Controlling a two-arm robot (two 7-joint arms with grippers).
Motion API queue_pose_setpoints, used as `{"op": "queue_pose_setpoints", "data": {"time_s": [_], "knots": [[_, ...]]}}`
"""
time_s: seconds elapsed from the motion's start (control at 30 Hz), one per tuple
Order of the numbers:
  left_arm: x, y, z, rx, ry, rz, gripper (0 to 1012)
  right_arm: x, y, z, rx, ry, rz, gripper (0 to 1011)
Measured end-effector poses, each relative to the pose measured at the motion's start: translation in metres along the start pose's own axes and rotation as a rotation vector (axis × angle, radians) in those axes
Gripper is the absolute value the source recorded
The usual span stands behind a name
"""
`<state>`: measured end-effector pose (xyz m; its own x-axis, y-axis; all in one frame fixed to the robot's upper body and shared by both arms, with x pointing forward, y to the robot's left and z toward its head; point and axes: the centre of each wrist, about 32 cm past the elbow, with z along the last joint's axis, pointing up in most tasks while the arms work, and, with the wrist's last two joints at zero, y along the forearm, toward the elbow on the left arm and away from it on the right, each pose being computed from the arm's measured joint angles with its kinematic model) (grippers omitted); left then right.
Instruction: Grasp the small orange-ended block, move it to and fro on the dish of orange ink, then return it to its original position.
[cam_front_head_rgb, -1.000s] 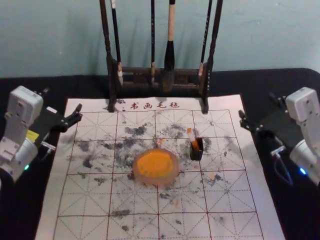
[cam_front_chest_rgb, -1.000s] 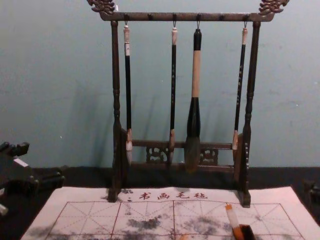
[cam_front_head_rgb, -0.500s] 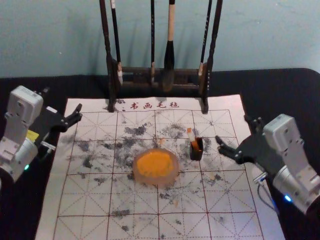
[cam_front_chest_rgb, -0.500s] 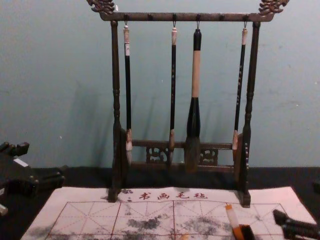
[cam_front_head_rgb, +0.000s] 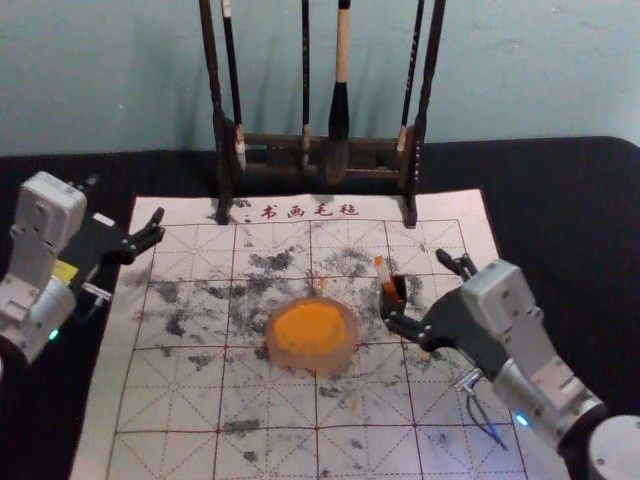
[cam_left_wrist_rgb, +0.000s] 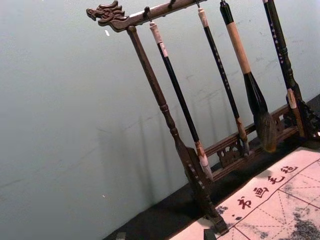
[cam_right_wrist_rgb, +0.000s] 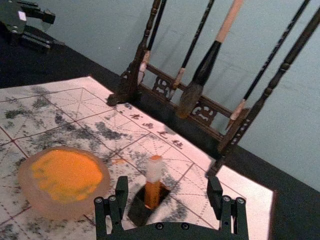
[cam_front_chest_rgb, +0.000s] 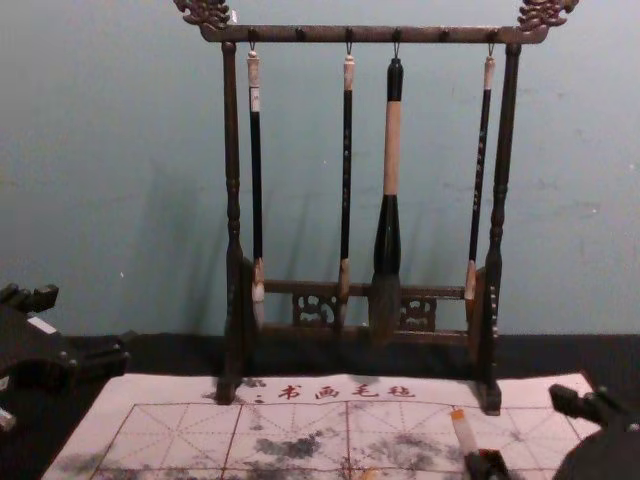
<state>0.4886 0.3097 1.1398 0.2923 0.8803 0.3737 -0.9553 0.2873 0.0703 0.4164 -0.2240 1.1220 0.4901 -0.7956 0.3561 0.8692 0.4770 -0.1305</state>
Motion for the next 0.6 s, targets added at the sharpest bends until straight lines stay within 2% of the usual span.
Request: {"op": "queue_pose_setpoints", "data": {"time_s": [0.27, 0.6], "knots": [[0.0000, 0.0000, 0.0000, 0.000, 0.000, 0.000, 1001, -0.015, 0.014, 0.006, -0.039, -0.002, -0.021, 1003], [0.0000, 0.0000, 0.0000, 0.000, 0.000, 0.000, 1001, -0.023, 0.035, 0.011, -0.073, -0.013, -0.049, 1003]]}}
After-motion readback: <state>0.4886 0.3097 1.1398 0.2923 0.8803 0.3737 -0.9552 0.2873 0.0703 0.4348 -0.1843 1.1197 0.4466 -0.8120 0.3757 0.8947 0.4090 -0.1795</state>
